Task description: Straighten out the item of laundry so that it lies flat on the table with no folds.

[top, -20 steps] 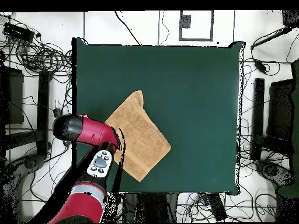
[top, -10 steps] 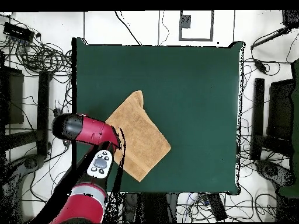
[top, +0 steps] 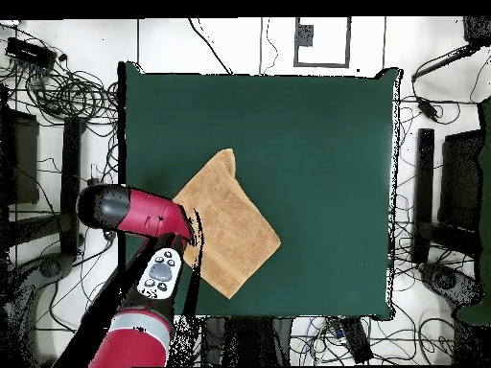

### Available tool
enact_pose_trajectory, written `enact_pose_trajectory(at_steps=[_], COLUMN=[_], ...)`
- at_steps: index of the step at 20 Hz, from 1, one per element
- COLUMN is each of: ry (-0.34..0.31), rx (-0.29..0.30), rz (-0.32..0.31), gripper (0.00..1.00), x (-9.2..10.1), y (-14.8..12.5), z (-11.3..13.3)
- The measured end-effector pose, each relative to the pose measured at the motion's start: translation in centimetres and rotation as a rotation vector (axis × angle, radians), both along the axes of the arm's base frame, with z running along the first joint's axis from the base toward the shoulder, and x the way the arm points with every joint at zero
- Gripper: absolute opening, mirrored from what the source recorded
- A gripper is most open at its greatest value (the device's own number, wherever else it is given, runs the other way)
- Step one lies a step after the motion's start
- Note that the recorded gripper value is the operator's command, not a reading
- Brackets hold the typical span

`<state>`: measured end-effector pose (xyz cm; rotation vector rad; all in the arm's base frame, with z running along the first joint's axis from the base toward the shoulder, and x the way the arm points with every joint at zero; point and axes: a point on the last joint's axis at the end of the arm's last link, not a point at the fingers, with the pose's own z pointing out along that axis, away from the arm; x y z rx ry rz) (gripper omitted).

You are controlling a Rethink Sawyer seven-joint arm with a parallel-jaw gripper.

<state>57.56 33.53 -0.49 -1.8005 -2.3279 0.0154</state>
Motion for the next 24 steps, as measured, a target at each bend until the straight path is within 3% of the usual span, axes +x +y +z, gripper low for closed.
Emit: enact_pose_trajectory(at_steps=[5,13,24], ry=[-0.018,-0.033,0.016], rx=[0.007,-0.008,-0.019], rz=[0.0,-0.009,-0.046], gripper=[1.0,1.0,1.0], x=[0.6,0.7,-0.7], y=[0.2,-0.5,-2.8], z=[1.1,-0.1,-1.2])
